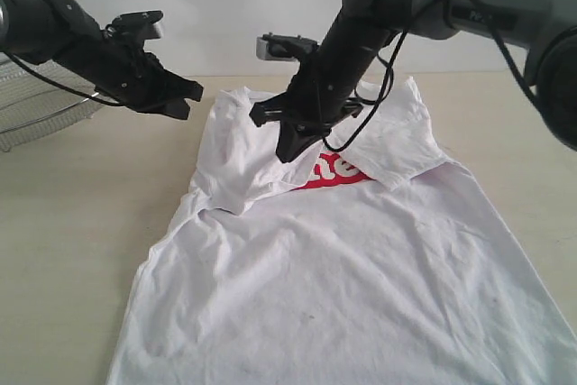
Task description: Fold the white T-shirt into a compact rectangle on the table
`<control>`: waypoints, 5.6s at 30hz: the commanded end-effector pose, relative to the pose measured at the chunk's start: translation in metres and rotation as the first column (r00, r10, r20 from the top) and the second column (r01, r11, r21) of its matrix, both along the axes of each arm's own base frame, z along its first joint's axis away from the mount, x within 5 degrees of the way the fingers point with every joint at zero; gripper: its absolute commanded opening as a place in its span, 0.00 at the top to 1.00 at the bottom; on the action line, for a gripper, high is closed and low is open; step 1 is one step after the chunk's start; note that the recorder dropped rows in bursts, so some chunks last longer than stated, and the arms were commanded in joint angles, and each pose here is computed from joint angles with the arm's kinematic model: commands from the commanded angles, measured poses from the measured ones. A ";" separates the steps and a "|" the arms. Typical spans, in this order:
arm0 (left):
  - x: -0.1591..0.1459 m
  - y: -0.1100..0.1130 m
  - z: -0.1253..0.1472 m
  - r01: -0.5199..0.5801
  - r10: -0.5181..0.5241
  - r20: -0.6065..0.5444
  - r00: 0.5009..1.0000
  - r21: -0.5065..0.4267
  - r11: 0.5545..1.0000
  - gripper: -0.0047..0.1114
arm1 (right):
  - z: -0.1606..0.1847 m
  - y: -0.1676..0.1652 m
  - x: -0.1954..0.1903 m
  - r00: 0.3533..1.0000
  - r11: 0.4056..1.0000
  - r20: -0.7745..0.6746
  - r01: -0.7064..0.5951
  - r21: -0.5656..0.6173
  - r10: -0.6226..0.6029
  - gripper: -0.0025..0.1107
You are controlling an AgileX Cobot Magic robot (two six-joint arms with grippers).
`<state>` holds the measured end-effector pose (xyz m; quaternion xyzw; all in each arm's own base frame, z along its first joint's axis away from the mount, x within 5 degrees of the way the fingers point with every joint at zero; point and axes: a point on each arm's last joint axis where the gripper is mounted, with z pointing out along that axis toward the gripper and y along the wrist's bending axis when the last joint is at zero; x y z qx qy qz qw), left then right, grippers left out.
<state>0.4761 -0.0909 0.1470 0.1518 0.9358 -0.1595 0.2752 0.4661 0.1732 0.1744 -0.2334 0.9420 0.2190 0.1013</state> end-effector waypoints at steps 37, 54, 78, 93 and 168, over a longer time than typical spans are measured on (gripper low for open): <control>-0.002 -0.015 -0.006 0.037 -0.037 -0.008 0.999 0.004 0.999 0.92 | -0.039 0.012 0.012 0.940 0.935 0.022 0.340 -0.098 -0.340 0.81; -0.001 -0.015 -0.005 0.033 -0.033 0.000 0.999 0.006 0.999 0.92 | 0.008 0.001 -0.002 0.959 0.940 0.044 0.284 -0.192 -0.280 0.98; -0.010 -0.042 0.002 0.223 -0.222 0.049 0.974 -0.015 0.975 0.92 | 0.021 -0.046 0.009 0.969 0.878 0.207 0.213 -0.428 -0.134 0.98; 0.032 -0.053 -0.012 0.147 -0.152 0.213 0.965 0.039 0.988 0.92 | 0.020 -0.054 0.006 0.986 0.937 0.092 0.160 -0.311 -0.138 0.98; 0.054 -0.048 -0.064 0.549 -0.719 0.293 0.629 0.488 0.679 0.92 | -0.058 -0.046 -0.022 0.974 0.969 -0.223 -0.028 -0.247 -0.029 0.98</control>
